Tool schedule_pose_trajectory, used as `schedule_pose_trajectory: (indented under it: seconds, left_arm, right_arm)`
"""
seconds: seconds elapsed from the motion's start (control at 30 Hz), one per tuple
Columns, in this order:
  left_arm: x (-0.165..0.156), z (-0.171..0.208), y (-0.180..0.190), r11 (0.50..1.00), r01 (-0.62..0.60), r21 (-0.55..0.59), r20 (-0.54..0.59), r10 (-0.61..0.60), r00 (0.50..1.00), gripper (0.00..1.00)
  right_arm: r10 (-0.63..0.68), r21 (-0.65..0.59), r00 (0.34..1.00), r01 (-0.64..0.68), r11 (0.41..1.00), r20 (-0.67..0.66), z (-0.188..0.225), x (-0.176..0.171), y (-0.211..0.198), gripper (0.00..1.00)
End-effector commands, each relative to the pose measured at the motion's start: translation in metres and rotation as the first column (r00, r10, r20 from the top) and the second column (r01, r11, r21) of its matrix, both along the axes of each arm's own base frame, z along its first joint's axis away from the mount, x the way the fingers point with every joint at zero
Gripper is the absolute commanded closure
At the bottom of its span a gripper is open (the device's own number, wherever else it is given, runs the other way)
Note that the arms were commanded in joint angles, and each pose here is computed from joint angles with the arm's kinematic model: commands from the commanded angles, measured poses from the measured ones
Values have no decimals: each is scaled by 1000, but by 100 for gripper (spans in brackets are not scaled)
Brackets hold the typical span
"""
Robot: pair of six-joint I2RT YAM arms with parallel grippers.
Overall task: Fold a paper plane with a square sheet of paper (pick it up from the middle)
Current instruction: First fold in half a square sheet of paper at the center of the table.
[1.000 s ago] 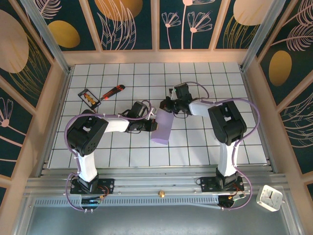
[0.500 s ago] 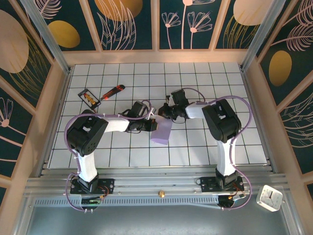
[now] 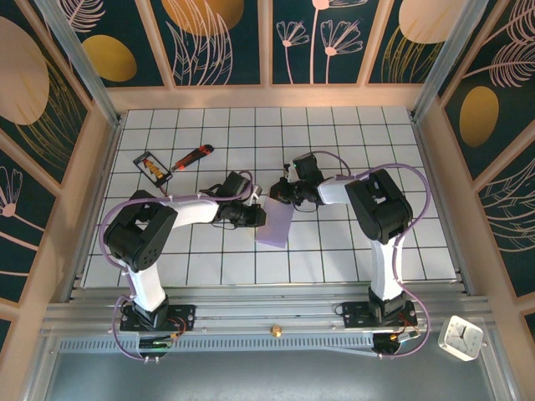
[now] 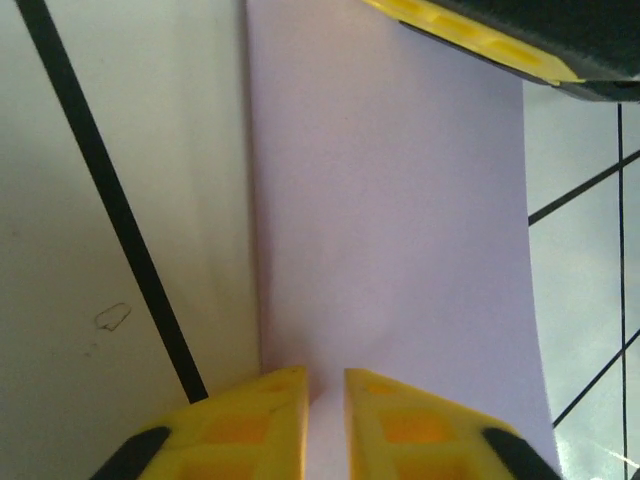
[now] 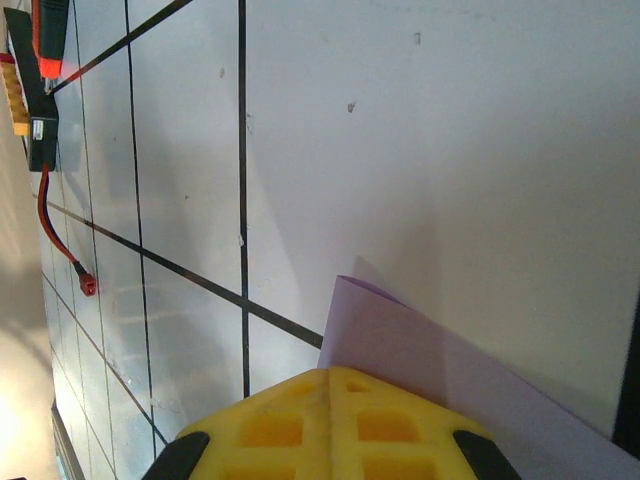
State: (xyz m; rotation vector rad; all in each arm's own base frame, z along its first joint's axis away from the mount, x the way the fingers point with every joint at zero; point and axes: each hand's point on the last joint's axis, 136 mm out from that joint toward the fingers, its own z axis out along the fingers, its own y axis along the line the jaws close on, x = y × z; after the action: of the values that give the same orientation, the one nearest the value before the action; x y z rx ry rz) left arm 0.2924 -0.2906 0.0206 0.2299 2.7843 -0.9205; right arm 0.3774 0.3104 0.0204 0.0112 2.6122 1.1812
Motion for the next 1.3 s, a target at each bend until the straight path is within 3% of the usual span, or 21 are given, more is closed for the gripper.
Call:
schedule_pose_trajectory:
  seconds: [0.0,0.1,0.33,0.57,1.07,1.27]
  left_arm:
    - [10,14,-5,998,-47,-47,-35,45,998,91]
    - [19,15,-11,996,-51,-73,-37,48,998,100]
    - [39,21,-18,994,-50,-98,-8,49,999,100]
    - [45,-4,-12,998,-56,-16,-26,55,998,100]
    - [-25,-37,19,1000,16,26,-165,-12,986,100]
    - [-49,-36,15,997,77,5,-193,-75,978,100]
  right_arm:
    - [-37,-134,995,24,991,-98,-47,-21,-28,100]
    - [-37,-134,995,24,991,-95,-45,-21,-28,100]
    - [-41,-131,995,29,991,-91,-45,-20,-29,100]
    - [-38,-132,995,26,991,-92,-45,-20,-27,100]
    - [-62,-154,992,44,987,-111,-52,-23,-32,100]
    - [-68,-161,991,49,986,-119,-56,-23,-33,100]
